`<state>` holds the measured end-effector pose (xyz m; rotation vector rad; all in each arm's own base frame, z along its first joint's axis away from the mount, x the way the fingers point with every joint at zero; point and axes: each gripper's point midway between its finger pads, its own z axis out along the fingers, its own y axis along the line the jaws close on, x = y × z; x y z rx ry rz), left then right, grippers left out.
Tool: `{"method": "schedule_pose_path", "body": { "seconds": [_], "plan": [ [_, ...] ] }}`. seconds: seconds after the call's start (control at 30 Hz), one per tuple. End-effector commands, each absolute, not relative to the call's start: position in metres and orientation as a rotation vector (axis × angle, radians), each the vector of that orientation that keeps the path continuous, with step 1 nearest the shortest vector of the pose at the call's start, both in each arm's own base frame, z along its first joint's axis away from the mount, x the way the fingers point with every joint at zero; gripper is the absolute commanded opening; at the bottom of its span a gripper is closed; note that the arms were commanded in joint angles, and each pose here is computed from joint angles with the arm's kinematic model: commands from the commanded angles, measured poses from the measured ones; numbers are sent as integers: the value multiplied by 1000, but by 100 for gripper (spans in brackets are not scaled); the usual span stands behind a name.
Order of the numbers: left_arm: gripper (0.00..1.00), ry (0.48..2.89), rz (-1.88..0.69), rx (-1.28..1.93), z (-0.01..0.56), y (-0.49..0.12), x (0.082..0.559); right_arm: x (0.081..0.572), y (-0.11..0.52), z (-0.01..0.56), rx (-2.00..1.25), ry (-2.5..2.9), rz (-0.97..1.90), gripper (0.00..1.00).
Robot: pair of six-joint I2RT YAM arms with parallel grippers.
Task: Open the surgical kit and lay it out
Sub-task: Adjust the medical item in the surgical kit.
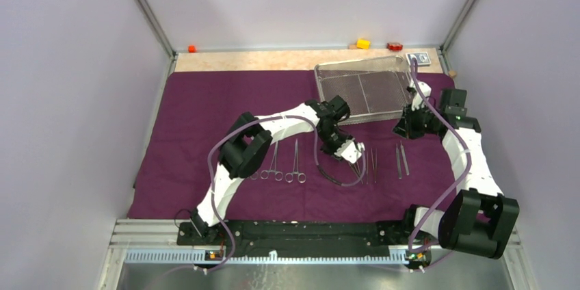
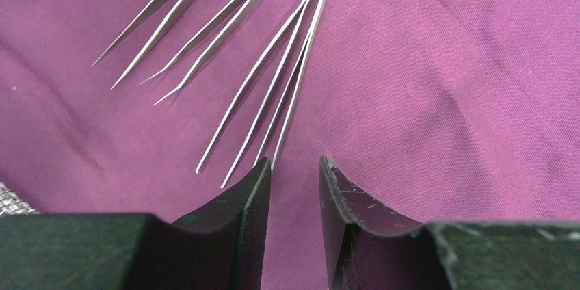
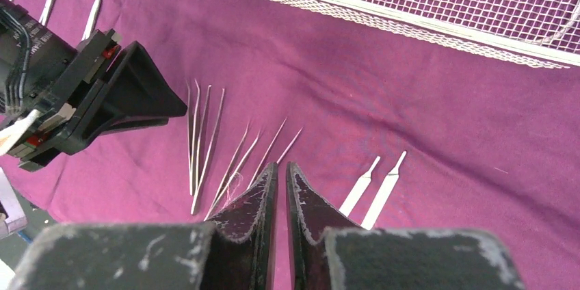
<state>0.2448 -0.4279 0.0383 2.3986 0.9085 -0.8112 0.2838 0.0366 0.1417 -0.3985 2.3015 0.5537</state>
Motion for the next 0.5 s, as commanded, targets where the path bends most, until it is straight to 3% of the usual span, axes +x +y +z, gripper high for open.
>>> {"method": "schedule_pose_path", "body": {
  "seconds": [0.0,0.47],
  "plan": [
    [37,854,-865,2400,46,-438,238,287,37,145,-419,2279,570,7],
    [28,845,-893,2411,42,-443,236,287,38,143,-427,2285,580,6]
  ]
}}
